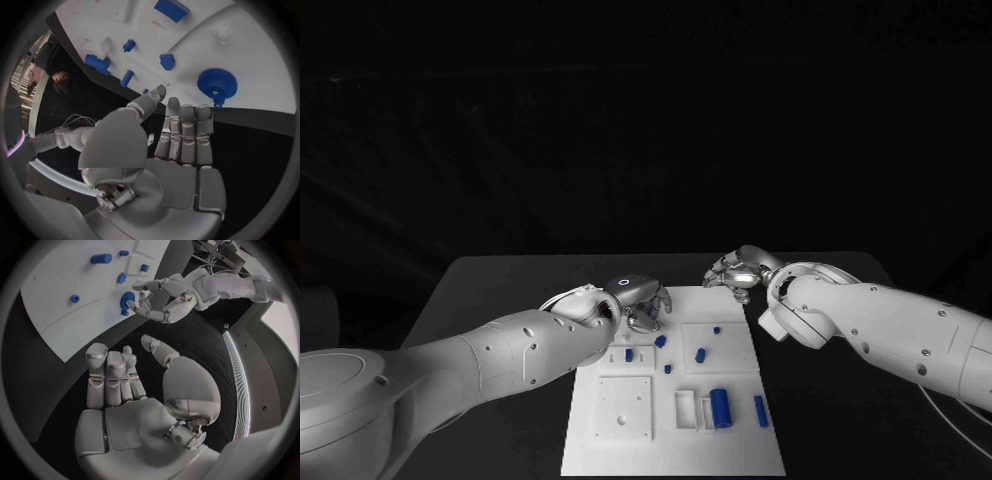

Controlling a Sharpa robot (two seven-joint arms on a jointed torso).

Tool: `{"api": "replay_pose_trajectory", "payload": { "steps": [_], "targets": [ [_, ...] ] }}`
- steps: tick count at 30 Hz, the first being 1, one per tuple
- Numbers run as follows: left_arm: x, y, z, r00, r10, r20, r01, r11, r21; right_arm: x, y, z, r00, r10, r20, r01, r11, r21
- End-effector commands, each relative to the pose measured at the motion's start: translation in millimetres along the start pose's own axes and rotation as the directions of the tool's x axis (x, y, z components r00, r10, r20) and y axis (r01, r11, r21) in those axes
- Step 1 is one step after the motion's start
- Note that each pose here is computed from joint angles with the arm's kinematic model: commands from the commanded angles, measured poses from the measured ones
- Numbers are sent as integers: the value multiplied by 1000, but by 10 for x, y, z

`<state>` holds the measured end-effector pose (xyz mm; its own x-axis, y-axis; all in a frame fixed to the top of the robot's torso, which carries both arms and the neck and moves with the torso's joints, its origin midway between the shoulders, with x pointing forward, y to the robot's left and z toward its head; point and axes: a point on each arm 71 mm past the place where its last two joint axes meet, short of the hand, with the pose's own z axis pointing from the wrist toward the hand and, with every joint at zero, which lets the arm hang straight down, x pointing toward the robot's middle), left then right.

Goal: Assemble the parts on the task board

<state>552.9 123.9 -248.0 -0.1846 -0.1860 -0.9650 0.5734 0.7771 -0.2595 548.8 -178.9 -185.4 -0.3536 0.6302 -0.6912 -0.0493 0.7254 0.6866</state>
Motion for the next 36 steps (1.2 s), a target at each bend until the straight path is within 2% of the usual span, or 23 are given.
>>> {"api": "replay_pose_trajectory", "payload": {
  "steps": [1, 4, 8, 17, 22, 24, 28, 32, 36],
  "targets": [
    [-75, -25, 6, 999, -41, 31, 42, 999, -12, 40, 5, 0, 998, 60, -35, -59, 998, 18],
    [-130, -28, -5, 998, -57, 33, 58, 998, -16, 73, 10, 0, 993, 107, -56, -105, 994, 39],
    [-199, 0, -1, 998, -55, 14, 55, 998, -26, 89, 12, 0, 993, 103, -62, -101, 994, 41],
    [-112, -13, 39, 998, -46, -47, 45, 998, -40, 105, 47, 4, 999, 14, -52, -14, 1000, 7],
    [40, -47, 34, 994, -2, -109, -1, 1000, -30, 109, 58, 11, 999, 12, -46, -11, 1000, 4],
    [124, -47, 24, 989, 22, -146, -27, 999, -32, 114, 65, 16, 999, 12, -46, -11, 1000, 2],
    [244, -28, 20, 981, 62, -182, -71, 997, -44, 128, 84, 24, 999, 10, -47, -10, 1000, -2],
    [317, -35, 4, 977, 68, -202, -80, 995, -53, 127, 84, 22, 999, 7, -47, -7, 1000, -4],
    [332, -34, -3, 972, 82, -220, -96, 994, -54, 119, 77, 19, 999, 4, -44, -5, 1000, -4]
  ]
}}
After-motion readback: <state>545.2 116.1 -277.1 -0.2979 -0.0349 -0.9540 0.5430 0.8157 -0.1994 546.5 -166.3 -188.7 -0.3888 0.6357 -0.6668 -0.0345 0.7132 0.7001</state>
